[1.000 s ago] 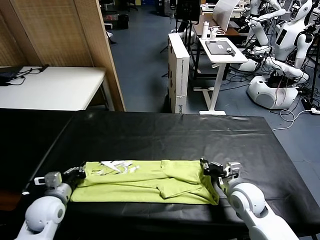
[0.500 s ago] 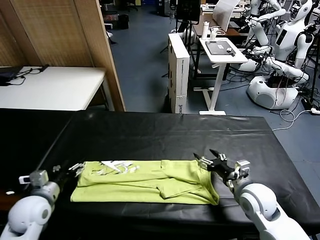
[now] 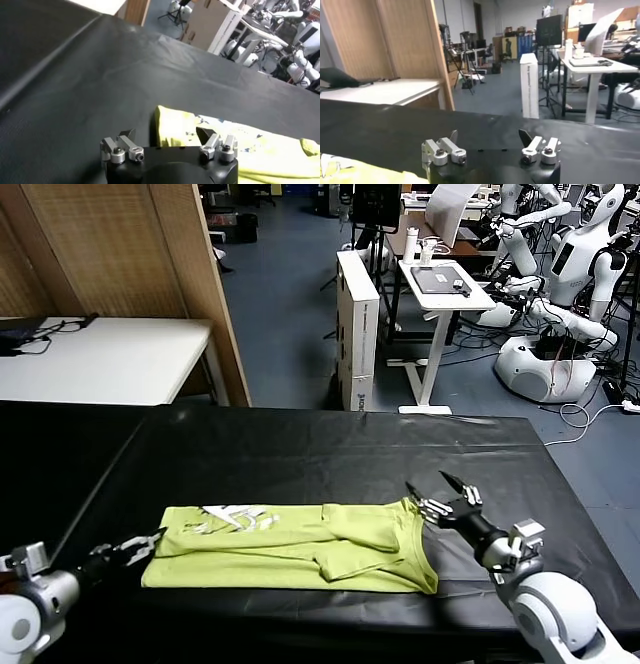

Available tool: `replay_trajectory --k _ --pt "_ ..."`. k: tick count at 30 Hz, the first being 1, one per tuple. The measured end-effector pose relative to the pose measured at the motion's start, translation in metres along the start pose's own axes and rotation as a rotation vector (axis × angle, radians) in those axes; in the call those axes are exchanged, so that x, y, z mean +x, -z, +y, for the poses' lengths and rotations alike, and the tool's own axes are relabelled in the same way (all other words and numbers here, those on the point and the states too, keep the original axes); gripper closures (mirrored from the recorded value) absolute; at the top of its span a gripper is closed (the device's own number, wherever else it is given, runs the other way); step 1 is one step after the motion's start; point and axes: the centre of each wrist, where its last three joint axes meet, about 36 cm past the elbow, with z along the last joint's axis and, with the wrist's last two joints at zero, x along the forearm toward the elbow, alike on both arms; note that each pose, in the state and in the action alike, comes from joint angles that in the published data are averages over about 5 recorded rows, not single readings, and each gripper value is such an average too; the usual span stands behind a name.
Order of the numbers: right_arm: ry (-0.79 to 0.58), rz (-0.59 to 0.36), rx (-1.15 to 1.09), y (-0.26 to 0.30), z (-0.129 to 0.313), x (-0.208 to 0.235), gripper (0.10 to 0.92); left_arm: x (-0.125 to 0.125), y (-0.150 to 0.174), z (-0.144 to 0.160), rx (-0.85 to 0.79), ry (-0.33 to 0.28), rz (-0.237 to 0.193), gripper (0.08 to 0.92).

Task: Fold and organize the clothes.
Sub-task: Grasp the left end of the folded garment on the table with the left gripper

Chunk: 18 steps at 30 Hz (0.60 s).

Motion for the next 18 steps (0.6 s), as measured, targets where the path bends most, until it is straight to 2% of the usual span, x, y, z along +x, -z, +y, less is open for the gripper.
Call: replay_trajectory --k 18 --pt "0.004 0.011 0.004 0.0 0.005 0.004 0.115 -0.019 -0.028 -0.008 0.05 -0.055 0.027 0.092"
